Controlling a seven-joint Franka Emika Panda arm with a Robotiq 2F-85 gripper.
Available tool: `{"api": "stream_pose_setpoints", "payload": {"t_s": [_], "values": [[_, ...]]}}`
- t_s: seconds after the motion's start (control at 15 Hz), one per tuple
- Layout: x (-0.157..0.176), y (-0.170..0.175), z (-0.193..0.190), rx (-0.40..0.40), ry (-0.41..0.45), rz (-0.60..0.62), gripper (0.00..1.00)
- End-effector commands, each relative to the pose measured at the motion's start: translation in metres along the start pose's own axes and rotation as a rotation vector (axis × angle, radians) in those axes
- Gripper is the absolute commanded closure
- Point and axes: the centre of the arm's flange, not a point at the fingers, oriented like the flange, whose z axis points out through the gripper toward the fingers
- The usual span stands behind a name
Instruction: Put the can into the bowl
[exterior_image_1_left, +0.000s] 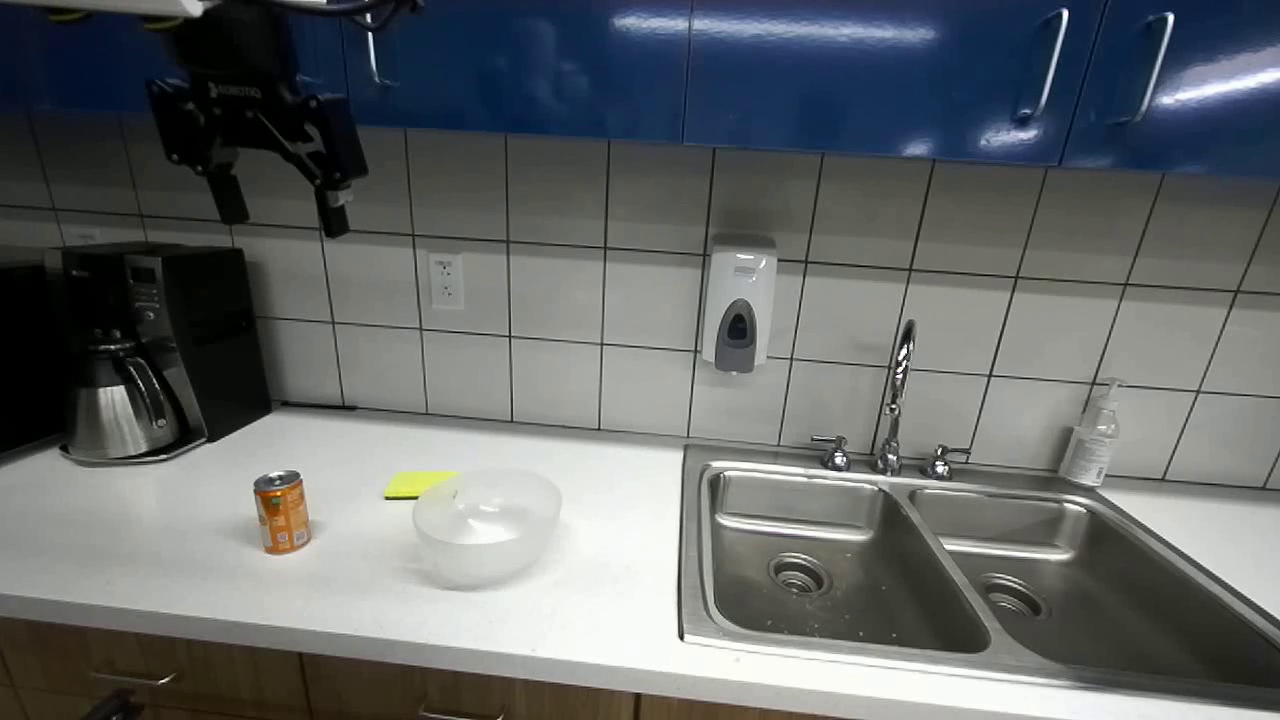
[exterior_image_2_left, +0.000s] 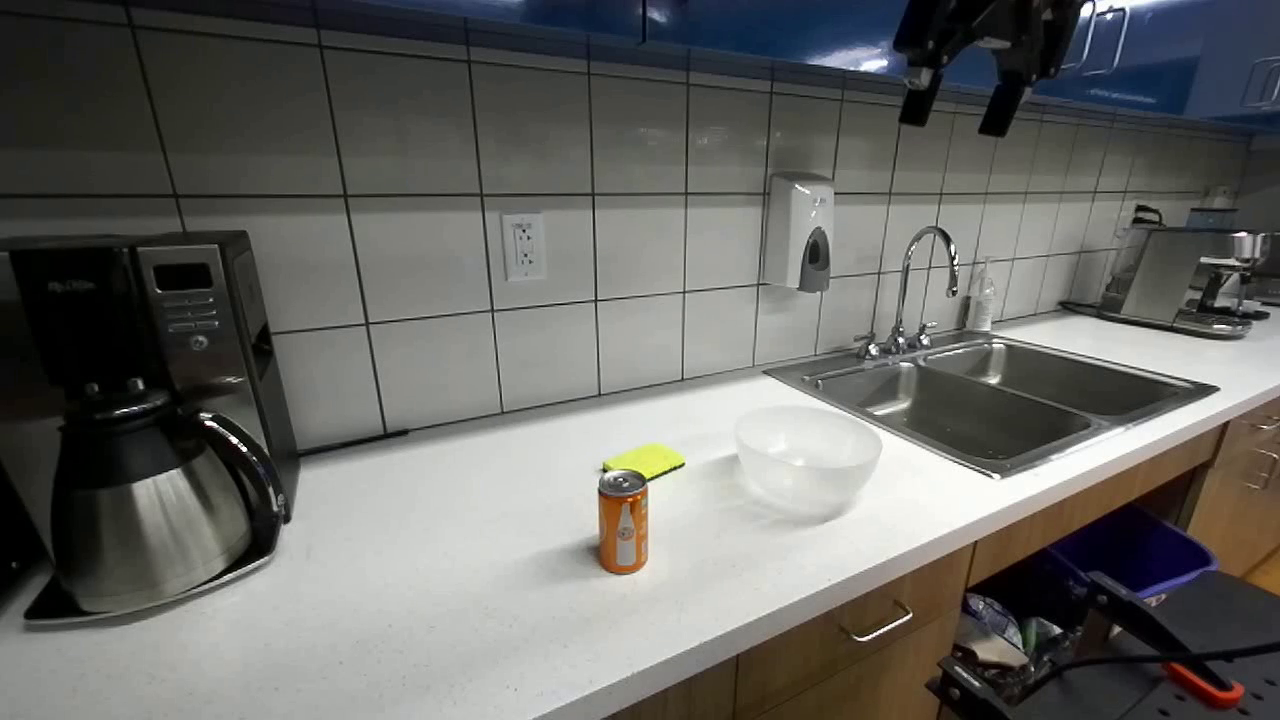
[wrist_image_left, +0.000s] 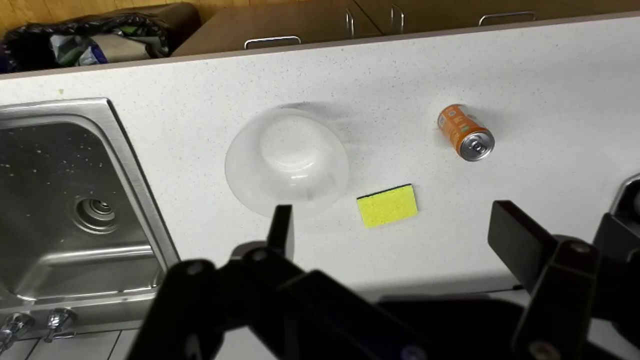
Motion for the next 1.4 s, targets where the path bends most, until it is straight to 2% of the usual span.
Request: {"api": "stream_pose_setpoints", "payload": {"t_s": [0.0,0.6,1.33], "values": [[0.000,0.000,0.000,0.000,0.000,0.000,0.00],[0.023,-0.021,0.098,-0.047,-0.048,0.007,0.00],[0.061,-0.060,0.195,-0.047,-0.103,-0.022,0.00]]}}
